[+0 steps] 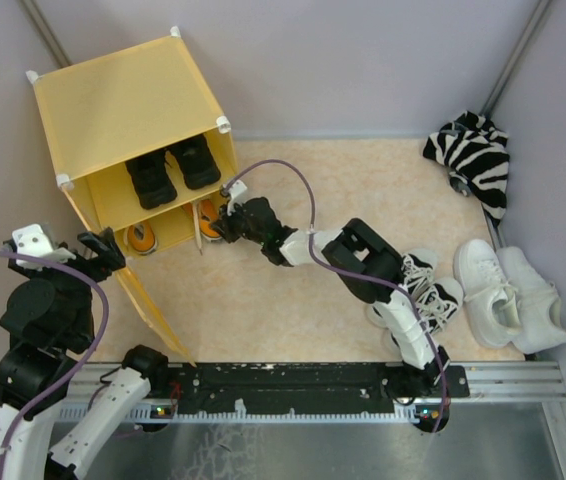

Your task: Place and organize the shoes in the shoe cabinet

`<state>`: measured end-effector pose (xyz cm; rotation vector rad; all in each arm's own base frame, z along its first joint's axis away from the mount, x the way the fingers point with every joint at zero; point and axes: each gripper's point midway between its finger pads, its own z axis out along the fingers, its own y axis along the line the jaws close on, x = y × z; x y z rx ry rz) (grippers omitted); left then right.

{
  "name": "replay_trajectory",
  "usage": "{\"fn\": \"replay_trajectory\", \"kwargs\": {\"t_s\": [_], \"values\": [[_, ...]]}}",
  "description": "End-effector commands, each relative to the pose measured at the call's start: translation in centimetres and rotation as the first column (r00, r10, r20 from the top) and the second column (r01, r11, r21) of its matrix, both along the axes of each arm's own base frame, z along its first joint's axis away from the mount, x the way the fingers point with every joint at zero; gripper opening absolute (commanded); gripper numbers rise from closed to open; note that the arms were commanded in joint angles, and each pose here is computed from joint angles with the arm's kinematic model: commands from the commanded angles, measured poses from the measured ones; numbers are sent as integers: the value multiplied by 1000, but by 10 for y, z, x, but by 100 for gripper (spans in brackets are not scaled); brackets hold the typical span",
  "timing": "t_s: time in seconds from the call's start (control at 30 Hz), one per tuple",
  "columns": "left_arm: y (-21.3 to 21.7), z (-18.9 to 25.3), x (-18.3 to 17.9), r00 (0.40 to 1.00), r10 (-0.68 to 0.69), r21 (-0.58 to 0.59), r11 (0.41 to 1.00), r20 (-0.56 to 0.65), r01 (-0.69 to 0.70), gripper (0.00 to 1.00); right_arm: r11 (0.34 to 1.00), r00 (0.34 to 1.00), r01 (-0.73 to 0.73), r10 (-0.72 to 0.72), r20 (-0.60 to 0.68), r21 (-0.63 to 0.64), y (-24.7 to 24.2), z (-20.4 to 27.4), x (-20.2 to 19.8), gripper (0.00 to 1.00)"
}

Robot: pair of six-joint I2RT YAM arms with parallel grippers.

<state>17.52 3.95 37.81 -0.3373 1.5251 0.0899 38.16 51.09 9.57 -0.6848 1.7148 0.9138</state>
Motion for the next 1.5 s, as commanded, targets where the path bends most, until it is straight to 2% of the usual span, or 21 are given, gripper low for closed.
{"fn": "replay_trajectory", "kwargs": {"t_s": [0.0, 0.27, 0.47, 0.6, 0.73, 0.87, 0.93, 1.07, 1.17, 1.47], "values": [[-1, 8, 3, 1000, 0, -4, 1000, 26, 0, 91, 982, 991, -121, 111, 70, 148, 65, 63, -29, 0], [3, 11, -2, 999, 6, 8, 1000, 32, -6, 91, 965, 987, -159, 153, 45, 211, 114, 53, -27, 0], [5, 10, -5, 999, 16, 2, 1000, 27, -16, 91, 966, 995, -90, 96, -12, 241, 126, 39, -11, 0], [2, 8, -2, 1000, 7, 1, 1000, 20, -7, 91, 974, 998, -41, 50, -37, 223, 119, 31, -7, 21], [1, 7, 0, 1000, 4, 3, 1000, 15, -4, 91, 964, 1000, -26, 28, -2, 266, 94, 54, -18, 42], [1, 6, 2, 1000, 5, 8, 1000, 12, -5, 91, 956, 1000, -11, 11, 2, 294, 70, 74, -31, 45], [0, 5, 2, 1000, 4, 9, 1000, 10, -5, 91, 955, 1000, 3, 5, -26, 298, 63, 71, -34, 40], [-1, 4, 4, 1000, 5, 6, 1000, 8, -5, 91, 959, 994, -23, 52, -96, 281, 74, 48, -39, 13], [-1, 5, 4, 1000, 3, 5, 1000, 6, -3, 91, 954, 986, -39, 85, -146, 296, 86, 35, -40, 2], [-1, 3, 6, 1000, 12, 2, 1000, -2, -12, 91, 946, 956, -22, 114, -269, 323, 99, 2, -42, 0]]}}
